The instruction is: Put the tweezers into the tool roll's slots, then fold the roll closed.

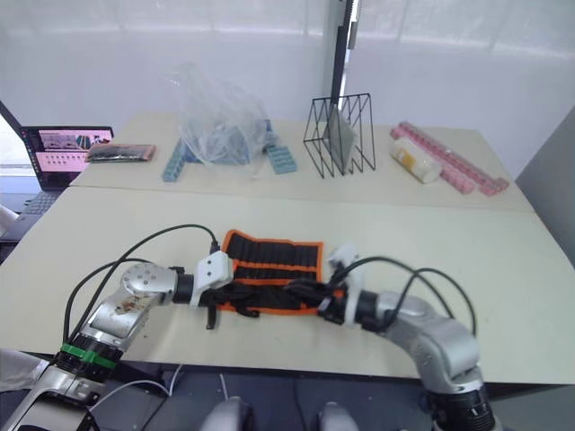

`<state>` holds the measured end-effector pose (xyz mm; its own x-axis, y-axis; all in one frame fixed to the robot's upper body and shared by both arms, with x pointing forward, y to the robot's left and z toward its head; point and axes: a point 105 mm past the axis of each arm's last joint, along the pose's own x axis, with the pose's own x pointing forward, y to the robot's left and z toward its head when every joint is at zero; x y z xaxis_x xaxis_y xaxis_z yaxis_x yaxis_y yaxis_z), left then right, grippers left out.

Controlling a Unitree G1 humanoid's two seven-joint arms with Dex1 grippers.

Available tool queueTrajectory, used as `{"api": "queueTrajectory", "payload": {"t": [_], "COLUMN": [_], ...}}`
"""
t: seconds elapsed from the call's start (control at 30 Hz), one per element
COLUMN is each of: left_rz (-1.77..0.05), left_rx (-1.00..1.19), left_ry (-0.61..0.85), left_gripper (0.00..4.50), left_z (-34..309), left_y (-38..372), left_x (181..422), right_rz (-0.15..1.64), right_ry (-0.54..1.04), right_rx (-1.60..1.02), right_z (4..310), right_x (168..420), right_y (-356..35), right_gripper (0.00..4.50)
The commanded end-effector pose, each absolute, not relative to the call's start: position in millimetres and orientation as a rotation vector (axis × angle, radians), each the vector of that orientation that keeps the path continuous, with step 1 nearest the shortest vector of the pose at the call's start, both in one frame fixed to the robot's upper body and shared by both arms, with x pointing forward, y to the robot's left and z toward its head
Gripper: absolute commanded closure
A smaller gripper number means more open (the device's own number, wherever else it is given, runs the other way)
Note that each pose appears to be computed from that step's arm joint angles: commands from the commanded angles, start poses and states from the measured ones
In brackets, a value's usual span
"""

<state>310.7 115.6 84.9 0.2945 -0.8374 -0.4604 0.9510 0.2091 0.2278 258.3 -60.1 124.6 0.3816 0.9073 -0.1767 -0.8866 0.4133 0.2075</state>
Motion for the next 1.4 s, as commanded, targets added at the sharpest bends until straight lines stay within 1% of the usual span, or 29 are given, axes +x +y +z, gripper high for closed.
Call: {"api": "queueTrajectory", "payload": {"t": [0.03,0.2,0.33,0.47,0.63,0.8,0.93,1.0,1.07,1.17,1.23,1.3,1.33,1.4], "left_rz": [-1.255,-1.257,-1.258,-1.259,-1.257,-1.256,-1.257,-1.259,-1.261,-1.262,-1.260,-1.259,-1.258,-1.259], "left_rx": [0.523,0.524,0.526,0.527,0.529,0.532,0.532,0.532,0.533,0.537,0.539,0.540,0.541,0.544], "left_ry": [0.348,0.348,0.347,0.346,0.346,0.346,0.345,0.344,0.345,0.341,0.339,0.338,0.338,0.338], "left_gripper": [4.50,4.50,4.50,4.50,4.50,4.50,4.50,4.50,4.50,4.50,4.50,4.50,4.50,4.50], "left_z": [65.5,65.5,66.0,66.6,66.8,66.0,66.1,65.7,65.3,66.3,67.3,67.8,67.8,67.7], "left_y": [120.6,120.6,121.1,121.0,121.6,122.9,122.9,122.1,121.4,120.6,120.7,120.8,121.1,122.0], "left_x": [307.0,306.8,306.8,307.0,307.2,306.6,306.4,306.4,306.5,308.2,309.7,310.6,310.9,310.8], "right_rz": [1.161,1.095,1.085,1.068,1.023,0.991,1.010,1.037,1.051,1.007,0.966,0.931,0.927,0.872], "right_ry": [0.198,0.190,0.237,0.322,0.388,0.407,0.433,0.433,0.389,0.304,0.293,0.303,0.316,0.349], "right_rx": [-0.092,-0.233,-0.309,-0.352,-0.329,-0.256,-0.254,-0.252,-0.212,-0.057,-0.014,0.012,0.032,0.089], "right_z": [118.5,101.3,84.8,70.2,65.7,74.7,75.5,76.4,86.0,119.8,129.8,133.5,135.1,135.0], "right_x": [257.6,273.6,275.2,273.4,274.2,273.6,265.1,259.3,258.5,275.0,285.0,292.2,294.3,305.3], "right_y": [-39.8,-32.5,-36.6,-47.4,-64.4,-77.3,-81.2,-79.8,-74.8,-79.8,-91.6,-103.0,-108.5,-123.0], "right_gripper": [4.49,4.49,4.49,4.49,4.49,4.49,4.49,4.49,4.49,4.49,4.49,4.49,3.96,3.32]}}
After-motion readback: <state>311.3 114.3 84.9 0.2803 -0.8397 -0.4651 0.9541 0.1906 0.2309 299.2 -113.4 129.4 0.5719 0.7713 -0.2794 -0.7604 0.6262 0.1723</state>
